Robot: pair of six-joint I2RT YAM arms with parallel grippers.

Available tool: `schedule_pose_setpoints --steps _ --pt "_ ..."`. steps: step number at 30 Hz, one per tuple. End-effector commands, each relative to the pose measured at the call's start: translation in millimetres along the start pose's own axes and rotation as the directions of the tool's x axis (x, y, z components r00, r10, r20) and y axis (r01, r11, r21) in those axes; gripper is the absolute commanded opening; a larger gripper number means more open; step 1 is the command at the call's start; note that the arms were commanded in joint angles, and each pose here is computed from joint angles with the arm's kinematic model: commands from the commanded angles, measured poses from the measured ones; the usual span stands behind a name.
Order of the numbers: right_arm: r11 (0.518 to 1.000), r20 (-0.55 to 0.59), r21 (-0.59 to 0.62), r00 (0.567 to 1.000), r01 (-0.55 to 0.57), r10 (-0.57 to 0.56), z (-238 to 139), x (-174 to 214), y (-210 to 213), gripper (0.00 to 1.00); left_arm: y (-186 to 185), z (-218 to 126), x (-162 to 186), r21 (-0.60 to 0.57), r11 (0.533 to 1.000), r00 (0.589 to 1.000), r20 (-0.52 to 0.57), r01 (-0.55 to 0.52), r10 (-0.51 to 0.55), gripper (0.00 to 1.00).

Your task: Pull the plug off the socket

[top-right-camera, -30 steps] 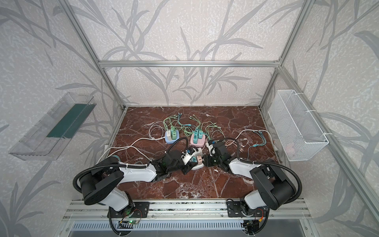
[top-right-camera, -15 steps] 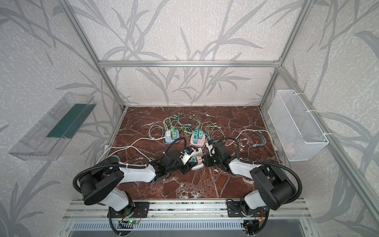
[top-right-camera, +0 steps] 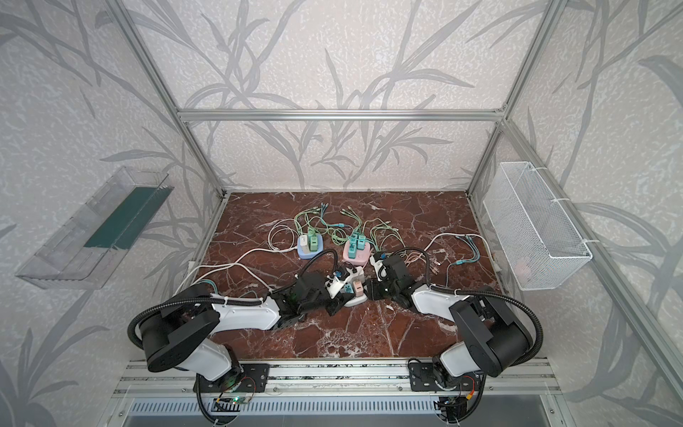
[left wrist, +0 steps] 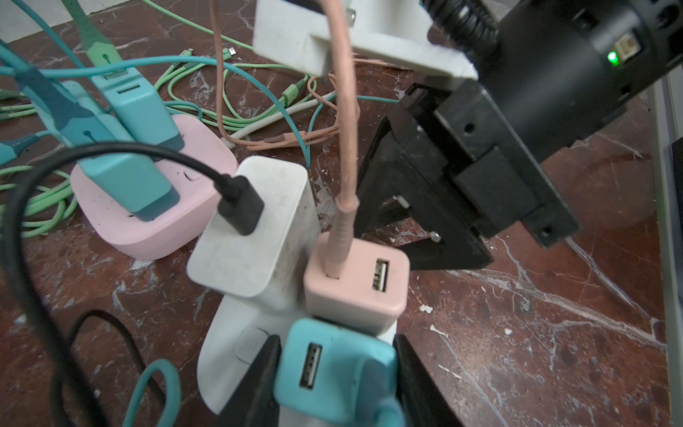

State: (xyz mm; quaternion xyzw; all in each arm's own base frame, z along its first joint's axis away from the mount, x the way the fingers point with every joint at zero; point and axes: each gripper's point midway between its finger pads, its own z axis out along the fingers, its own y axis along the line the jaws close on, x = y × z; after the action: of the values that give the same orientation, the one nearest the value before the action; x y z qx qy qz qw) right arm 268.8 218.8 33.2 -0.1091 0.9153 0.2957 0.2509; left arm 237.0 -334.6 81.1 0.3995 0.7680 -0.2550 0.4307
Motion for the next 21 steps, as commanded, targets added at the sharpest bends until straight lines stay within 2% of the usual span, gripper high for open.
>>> schedule_pose_setpoints --steps 1,15,21 --pt "0.987 -0.165 0.161 0.985 -0.024 0.051 4.0 52.5 -38.8 0.42 -5.0 -15.2 -61.6 0.020 1.000 0.979 0.206 -0.004 0.000 0.05" --pt "0.984 -0.155 0.176 0.987 -0.022 0.050 2.7 51.2 -40.9 0.40 3.1 -17.2 -70.7 0.124 0.986 0.964 0.230 0.109 -0.135 0.05" --pt "0.982 -0.152 0.186 0.987 -0.024 0.053 2.3 51.0 -42.7 0.40 3.4 -16.4 -68.9 0.126 0.988 0.973 0.201 0.091 -0.116 0.06"
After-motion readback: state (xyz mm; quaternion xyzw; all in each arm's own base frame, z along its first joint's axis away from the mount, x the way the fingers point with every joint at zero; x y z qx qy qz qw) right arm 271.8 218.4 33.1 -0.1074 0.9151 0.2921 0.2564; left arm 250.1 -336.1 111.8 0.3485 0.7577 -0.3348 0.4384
